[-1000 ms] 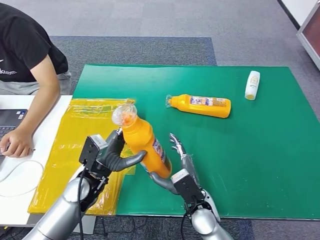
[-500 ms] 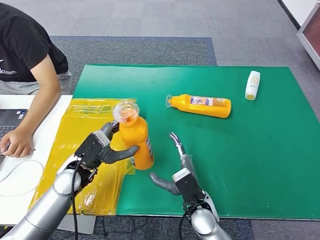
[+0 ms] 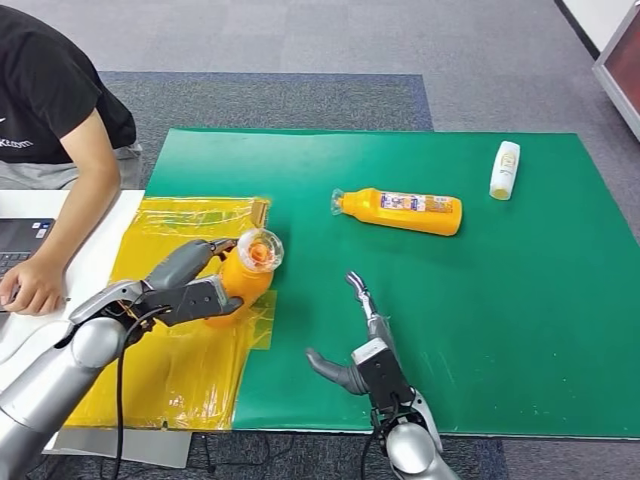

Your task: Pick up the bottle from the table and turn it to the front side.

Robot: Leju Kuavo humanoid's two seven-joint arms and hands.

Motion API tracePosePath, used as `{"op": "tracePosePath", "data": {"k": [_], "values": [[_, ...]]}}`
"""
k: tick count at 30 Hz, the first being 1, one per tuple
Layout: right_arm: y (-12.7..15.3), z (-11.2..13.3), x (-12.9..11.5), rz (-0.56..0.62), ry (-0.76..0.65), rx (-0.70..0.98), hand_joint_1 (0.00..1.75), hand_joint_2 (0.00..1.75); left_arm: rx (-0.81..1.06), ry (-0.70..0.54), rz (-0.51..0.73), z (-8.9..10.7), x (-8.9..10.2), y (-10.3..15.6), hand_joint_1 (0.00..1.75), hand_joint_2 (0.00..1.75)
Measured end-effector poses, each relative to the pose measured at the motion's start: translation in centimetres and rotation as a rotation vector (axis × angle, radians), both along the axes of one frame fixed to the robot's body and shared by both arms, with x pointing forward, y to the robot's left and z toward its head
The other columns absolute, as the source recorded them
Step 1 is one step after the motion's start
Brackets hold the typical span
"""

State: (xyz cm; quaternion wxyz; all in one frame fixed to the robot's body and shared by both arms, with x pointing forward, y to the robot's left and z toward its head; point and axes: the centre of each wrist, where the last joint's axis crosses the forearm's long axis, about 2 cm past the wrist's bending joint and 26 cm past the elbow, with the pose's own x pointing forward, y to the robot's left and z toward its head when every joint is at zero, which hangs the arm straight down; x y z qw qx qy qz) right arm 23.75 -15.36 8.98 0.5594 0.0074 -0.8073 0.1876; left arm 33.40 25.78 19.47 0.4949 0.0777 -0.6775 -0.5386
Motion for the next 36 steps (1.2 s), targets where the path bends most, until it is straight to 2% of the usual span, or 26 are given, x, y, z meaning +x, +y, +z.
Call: {"op": "tracePosePath", "data": {"k": [8,25,30,36], "values": [[0.0,-0.2,0.0,0.002,0.016,0.007,0.00,1.75,0.106,0.011,-0.009,-0.2,0.2,1.6,1.75,1.75],[0.2,-1.4,-0.1,0.032,0.110,0.026,0.00,1.75,0.161,0.069,-0.046,-1.4,0.6,0.6,1.75,1.75],[0.0,-1.9,0.1,0.041,0.138,0.031,0.00,1.75,0.153,0.107,-0.036,-2.9,0.4,-0.5,1.75,1.75],[0.0,-2.3,0.2,0.052,0.167,0.042,0.00,1.75,0.143,0.201,0.007,-6.6,-1.0,-2.0,1.75,1.75]]}}
